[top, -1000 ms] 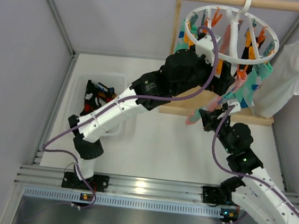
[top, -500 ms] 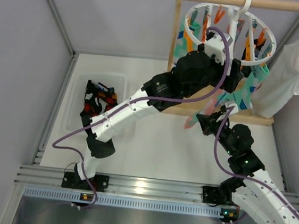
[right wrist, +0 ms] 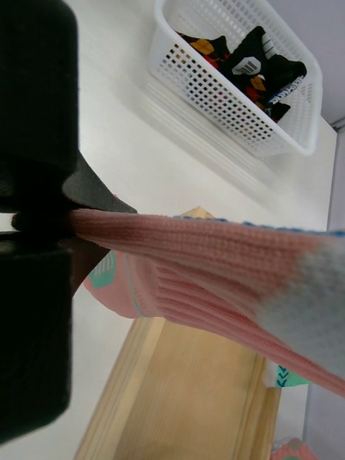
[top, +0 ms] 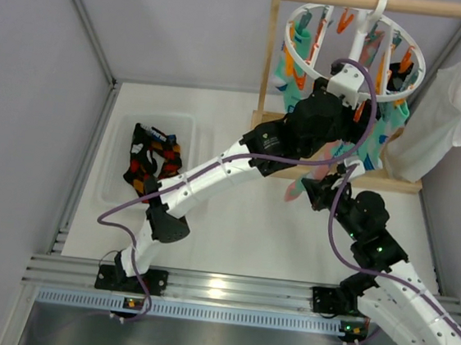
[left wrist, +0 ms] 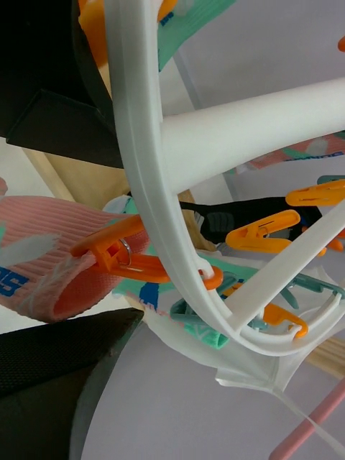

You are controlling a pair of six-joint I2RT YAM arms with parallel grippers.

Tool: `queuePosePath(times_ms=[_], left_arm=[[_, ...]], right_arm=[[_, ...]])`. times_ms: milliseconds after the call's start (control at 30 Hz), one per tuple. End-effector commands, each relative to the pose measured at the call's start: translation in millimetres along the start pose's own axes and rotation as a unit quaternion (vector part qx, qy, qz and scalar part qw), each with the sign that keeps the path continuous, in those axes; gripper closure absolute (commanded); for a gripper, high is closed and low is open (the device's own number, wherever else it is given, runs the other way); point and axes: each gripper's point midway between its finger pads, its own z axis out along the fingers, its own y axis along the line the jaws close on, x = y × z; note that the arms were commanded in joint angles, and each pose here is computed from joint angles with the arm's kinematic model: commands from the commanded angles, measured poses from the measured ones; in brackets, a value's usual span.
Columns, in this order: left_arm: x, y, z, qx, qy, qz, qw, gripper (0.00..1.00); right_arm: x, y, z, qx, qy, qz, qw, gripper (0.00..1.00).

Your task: Remove the socks clipped to the hanger

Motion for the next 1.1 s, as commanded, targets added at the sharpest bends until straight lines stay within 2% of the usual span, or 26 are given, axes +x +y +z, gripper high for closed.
queuePosePath(times_ms=[0,300,400,433,533,567,700,833,1000,1067], left_arm=[[-38,0,0,-0.013,-0.066,-0.002,0.998,0.19],[-45,3,6,-0.025,-0.092,0.003,0.995,0.27],[-45,2,8,-0.025,-0.095,0.001,0.995,0.35],[-44,2,9,-0.026,-0.096,0.001,0.995,0.45],[-40,3,12,-0.029,-0.094,0.004,0.995,0.56],[-40,3,12,-0.03,-0.094,0.003,0.995,0.67],[-40,3,11,-0.029,-0.094,0.0,0.995,0.82],[-39,5,10,-0.034,-0.091,0.0,0.995,0.88],[-41,7,5,-0.034,-0.089,-0.002,0.995,0.85],[-38,8,5,-0.036,-0.086,-0.003,0.996,0.87]], right_arm=[[-10,6,-2,-0.006,-0.001,-0.012,1.0,1.0],[-2,1,1,0.002,0.012,-0.02,1.0,1.0],[-1,1,2,0.003,0.013,-0.023,1.0,1.0],[0,0,2,0.003,0.013,-0.022,1.0,1.0],[0,1,1,0.002,0.013,-0.024,1.0,1.0],[1,0,1,0.003,0.013,-0.024,1.0,1.0],[5,-2,1,0.008,0.017,-0.022,1.0,1.0],[6,0,-5,0.004,0.013,-0.012,1.0,1.0],[10,4,-15,-0.008,0.016,-0.003,1.0,1.0],[10,11,-21,-0.026,0.013,0.004,1.0,1.0]])
